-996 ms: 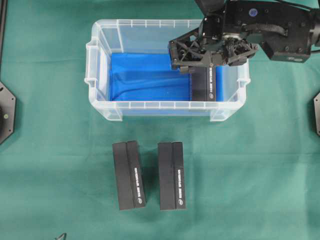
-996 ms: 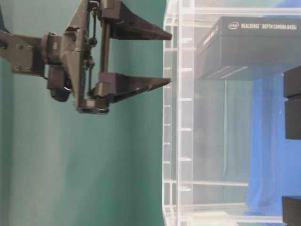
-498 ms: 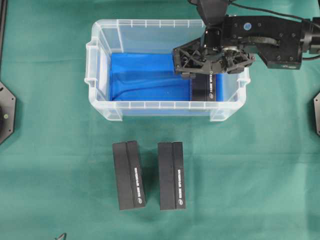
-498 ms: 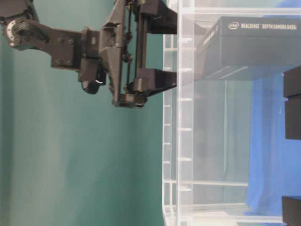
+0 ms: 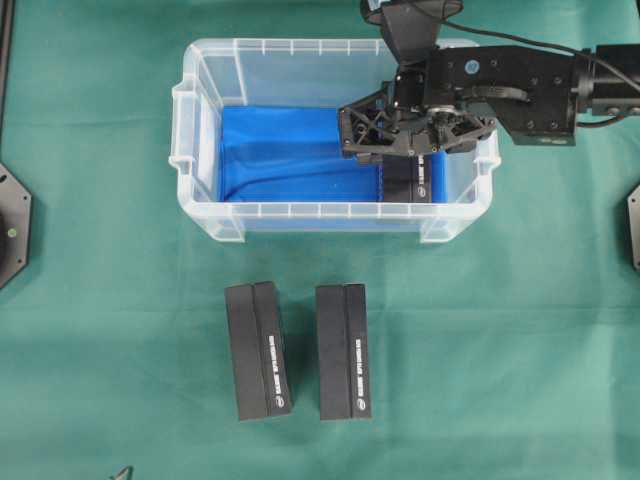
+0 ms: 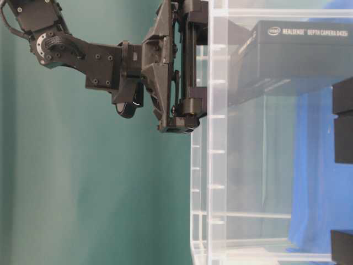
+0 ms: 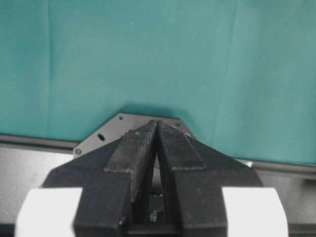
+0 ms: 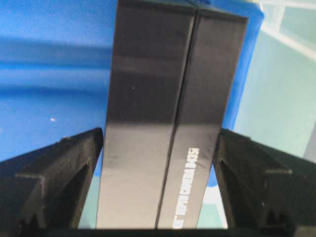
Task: Take the box out of the case with the right arm.
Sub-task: 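Lower and close the right gripper on the last black box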
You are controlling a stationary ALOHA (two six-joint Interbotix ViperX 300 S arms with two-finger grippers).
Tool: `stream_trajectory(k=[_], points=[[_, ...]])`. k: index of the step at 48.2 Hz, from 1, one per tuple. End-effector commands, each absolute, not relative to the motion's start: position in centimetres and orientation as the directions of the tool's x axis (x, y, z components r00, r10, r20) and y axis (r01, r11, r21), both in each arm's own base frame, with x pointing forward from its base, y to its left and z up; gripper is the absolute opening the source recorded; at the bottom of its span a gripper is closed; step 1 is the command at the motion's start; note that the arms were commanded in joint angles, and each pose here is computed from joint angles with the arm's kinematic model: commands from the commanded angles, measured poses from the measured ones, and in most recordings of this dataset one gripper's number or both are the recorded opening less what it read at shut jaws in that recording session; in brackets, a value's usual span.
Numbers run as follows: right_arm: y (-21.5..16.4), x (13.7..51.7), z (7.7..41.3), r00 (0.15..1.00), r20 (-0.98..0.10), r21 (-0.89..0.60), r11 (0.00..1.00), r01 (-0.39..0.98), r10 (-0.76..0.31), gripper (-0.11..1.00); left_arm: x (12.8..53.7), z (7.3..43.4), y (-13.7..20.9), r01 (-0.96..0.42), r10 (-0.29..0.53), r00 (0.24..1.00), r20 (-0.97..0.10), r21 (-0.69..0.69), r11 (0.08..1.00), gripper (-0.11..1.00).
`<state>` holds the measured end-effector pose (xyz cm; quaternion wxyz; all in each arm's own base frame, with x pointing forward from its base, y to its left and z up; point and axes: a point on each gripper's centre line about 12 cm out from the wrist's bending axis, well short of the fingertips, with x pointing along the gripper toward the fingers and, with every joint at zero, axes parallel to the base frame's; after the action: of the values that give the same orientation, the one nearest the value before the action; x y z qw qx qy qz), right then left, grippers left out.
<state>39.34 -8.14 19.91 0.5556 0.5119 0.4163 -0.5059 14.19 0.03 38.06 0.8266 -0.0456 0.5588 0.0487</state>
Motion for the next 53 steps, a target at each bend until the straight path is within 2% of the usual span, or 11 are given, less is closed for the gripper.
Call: stream_trajectory(k=[1, 19, 23, 26, 53], points=[[-8.3, 39.56, 20.24, 0.163, -0.978, 0.17, -0.046, 0.984, -0.134, 0.83, 14.39, 38.39, 0.09, -0.136, 0.032, 0.381, -0.924, -0.022, 0.99, 0.0], [-8.34, 39.51, 20.29, 0.16, -0.981, 0.171, -0.097, 0.98, -0.113, 0.81, 14.35, 38.41, 0.11, -0.137, 0.033, 0.382, -0.924, -0.021, 0.99, 0.0], [-8.42, 39.4, 20.35, 0.15, -0.983, 0.162, -0.109, 0.981, -0.109, 0.75, 14.35, 38.41, 0.09, -0.135, 0.033, 0.382, -0.924, -0.021, 0.991, 0.0], [-8.32, 39.29, 20.33, 0.14, -0.984, 0.152, -0.116, 0.982, -0.106, 0.65, 14.35, 38.41, 0.11, -0.137, 0.033, 0.382, -0.924, -0.021, 0.99, 0.0], [-8.28, 39.21, 20.4, 0.131, -0.986, 0.143, -0.121, 0.982, -0.102, 0.65, 14.21, 38.47, 0.11, -0.135, 0.033, 0.385, -0.922, -0.021, 0.991, 0.0]])
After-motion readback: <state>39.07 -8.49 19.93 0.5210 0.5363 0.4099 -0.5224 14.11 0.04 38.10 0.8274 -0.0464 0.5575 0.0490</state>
